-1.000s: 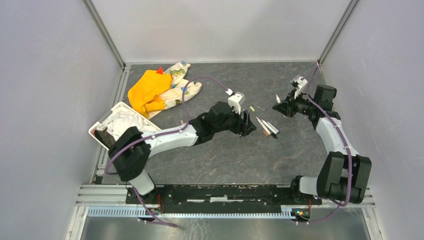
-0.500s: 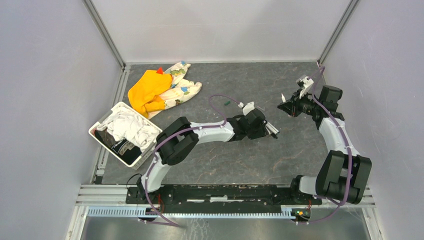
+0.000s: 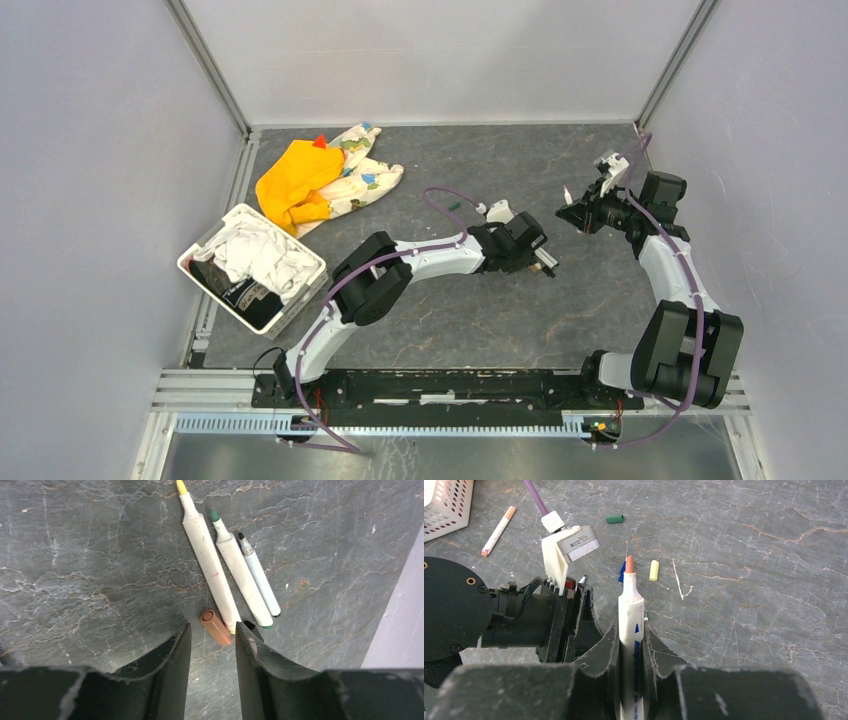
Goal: Insert the pens into the pen caps
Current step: Pick up the pen cap from the center of the board.
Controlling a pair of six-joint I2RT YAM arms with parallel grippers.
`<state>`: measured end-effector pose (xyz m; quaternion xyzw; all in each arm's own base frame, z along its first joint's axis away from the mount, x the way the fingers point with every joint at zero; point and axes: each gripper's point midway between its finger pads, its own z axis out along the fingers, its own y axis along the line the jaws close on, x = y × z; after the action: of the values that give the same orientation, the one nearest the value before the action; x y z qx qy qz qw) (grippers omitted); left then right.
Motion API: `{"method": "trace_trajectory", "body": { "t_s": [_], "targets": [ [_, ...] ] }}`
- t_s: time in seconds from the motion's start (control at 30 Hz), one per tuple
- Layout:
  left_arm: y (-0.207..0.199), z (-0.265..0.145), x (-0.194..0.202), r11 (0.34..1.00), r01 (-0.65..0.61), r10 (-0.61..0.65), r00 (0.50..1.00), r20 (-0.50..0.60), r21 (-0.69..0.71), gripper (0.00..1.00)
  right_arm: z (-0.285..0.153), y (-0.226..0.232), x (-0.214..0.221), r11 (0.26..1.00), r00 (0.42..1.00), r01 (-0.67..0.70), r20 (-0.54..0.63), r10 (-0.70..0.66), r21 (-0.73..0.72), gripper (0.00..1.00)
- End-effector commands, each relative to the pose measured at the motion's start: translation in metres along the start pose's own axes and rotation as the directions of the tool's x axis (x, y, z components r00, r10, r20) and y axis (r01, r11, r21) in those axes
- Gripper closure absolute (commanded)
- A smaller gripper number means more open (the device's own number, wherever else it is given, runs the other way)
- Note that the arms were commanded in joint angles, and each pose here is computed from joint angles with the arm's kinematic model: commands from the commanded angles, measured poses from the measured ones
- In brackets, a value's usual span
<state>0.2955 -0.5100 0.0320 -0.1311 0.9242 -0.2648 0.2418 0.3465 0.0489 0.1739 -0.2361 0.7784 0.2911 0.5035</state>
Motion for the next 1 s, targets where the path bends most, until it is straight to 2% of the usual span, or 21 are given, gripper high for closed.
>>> {"method": "trace_trajectory", "body": {
  "t_s": [0.0, 0.13, 0.23, 0.37, 0.57, 0.77, 0.97],
  "targets": [
    [0.02, 0.01, 0.006, 0.996, 0.017, -0.018, 1.0, -0.003, -0.085, 0.58, -0.002, 0.002, -0.011, 0.999, 0.998, 0.045, 0.04, -0.044, -0.014, 1.0],
    [0.025, 0.015, 0.014, 0.995, 0.009, -0.013, 0.999, -0.034, -0.1, 0.63, -0.002, 0.003, -0.012, 0.999, 0.998, 0.048, 0.045, -0.047, -0.018, 1.0],
    [0.029, 0.019, 0.02, 0.994, -0.005, -0.002, 0.998, -0.057, -0.109, 0.72, -0.003, 0.004, -0.013, 0.999, 0.998, 0.05, 0.048, -0.049, -0.02, 1.0],
    [0.033, 0.024, 0.025, 0.993, -0.018, 0.01, 0.997, -0.071, -0.114, 0.73, -0.004, 0.006, -0.015, 0.998, 0.997, 0.054, 0.053, -0.053, -0.023, 1.0],
    [0.041, 0.024, 0.032, 0.982, -0.149, 0.137, 0.985, -0.105, -0.118, 0.82, -0.006, 0.007, -0.017, 0.998, 0.997, 0.051, 0.064, -0.049, -0.029, 1.0],
    [0.084, 0.015, 0.045, 0.899, -0.399, 0.367, 0.911, -0.186, -0.181, 0.85, -0.008, 0.009, -0.019, 0.998, 0.996, 0.054, 0.076, -0.051, -0.036, 1.0],
    [0.131, -0.009, 0.032, 0.807, -0.516, 0.479, 0.856, -0.192, -0.288, 0.83, -0.01, 0.011, -0.021, 0.998, 0.995, 0.053, 0.085, -0.05, -0.037, 1.0]
  ]
}}
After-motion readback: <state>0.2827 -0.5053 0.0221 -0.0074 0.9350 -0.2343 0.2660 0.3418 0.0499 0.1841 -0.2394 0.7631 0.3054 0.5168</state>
